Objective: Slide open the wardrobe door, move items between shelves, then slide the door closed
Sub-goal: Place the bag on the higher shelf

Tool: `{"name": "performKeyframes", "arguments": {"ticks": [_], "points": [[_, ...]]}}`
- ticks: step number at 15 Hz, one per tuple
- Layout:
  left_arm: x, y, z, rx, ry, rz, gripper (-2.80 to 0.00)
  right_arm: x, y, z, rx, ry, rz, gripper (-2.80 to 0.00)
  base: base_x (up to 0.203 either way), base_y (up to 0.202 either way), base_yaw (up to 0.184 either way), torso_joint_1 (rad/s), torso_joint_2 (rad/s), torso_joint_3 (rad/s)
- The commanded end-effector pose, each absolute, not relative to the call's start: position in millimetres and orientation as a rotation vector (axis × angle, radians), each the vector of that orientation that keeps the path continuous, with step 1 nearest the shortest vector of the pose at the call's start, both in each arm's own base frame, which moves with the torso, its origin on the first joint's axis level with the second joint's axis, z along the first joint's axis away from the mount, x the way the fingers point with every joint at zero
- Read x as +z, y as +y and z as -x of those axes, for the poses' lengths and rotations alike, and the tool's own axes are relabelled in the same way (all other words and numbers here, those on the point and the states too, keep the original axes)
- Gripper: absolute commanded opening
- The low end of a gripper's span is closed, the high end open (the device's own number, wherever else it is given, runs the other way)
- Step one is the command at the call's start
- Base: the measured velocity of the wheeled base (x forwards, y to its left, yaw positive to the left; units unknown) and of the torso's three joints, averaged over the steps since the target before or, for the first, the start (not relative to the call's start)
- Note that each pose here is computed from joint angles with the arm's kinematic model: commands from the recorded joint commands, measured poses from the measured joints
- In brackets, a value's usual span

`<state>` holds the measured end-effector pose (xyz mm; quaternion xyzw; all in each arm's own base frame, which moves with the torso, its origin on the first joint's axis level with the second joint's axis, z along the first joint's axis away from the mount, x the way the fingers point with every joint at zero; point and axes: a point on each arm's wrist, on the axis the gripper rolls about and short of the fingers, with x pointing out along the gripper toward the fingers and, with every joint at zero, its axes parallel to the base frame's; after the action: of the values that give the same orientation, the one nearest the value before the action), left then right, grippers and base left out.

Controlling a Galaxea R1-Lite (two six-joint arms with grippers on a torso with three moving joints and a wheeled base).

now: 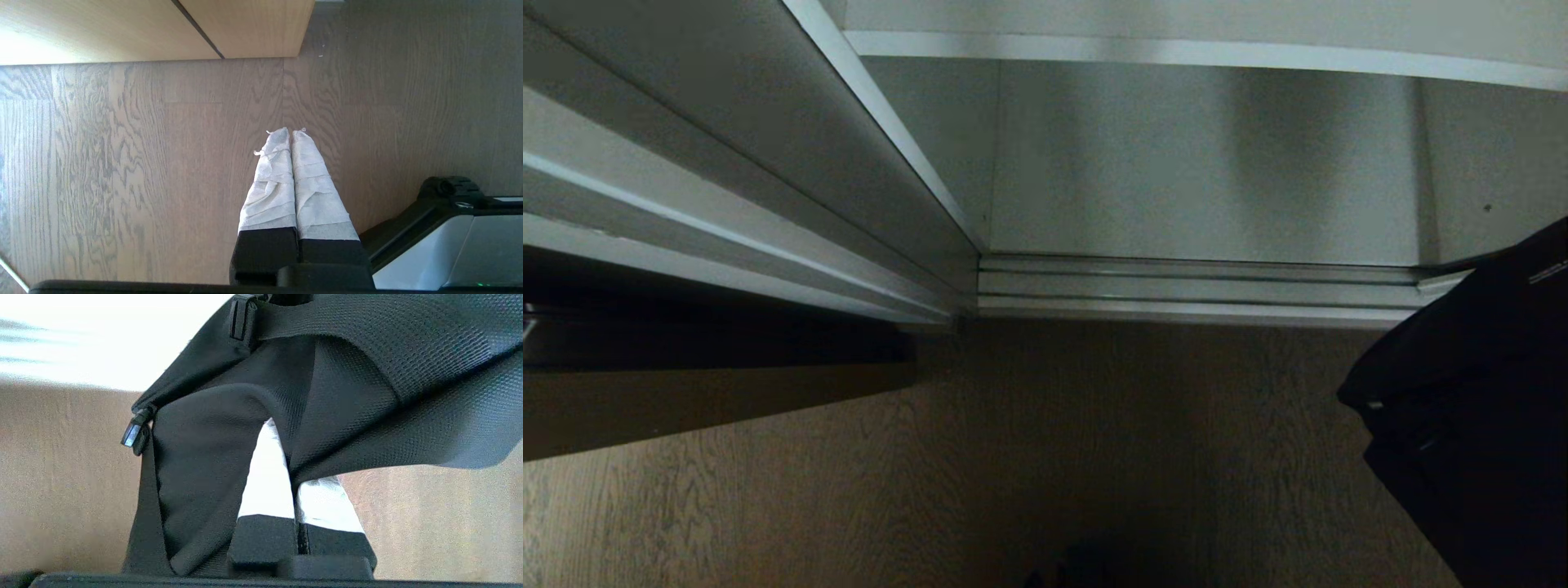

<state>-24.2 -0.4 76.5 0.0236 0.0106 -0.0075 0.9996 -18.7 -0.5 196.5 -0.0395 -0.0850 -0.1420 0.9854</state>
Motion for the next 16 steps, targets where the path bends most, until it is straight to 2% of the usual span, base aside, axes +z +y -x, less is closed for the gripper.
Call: {"name": "performKeyframes", "arguments": {"ticks": [1,16], "points": [[77,0,24,-0.014,0.023,-0.047,-2.80,200,0,25,-0.293,-0.214,0.044,-2.80,0.000,0.000,0.000,0.000,0.00,0.000],[77,0,24,-0.014,0.023,-0.047,-2.80,182,-1,18,-0.291,-0.146,0.027,-2.80,0.000,0.000,0.000,0.000,0.00,0.000]]}}
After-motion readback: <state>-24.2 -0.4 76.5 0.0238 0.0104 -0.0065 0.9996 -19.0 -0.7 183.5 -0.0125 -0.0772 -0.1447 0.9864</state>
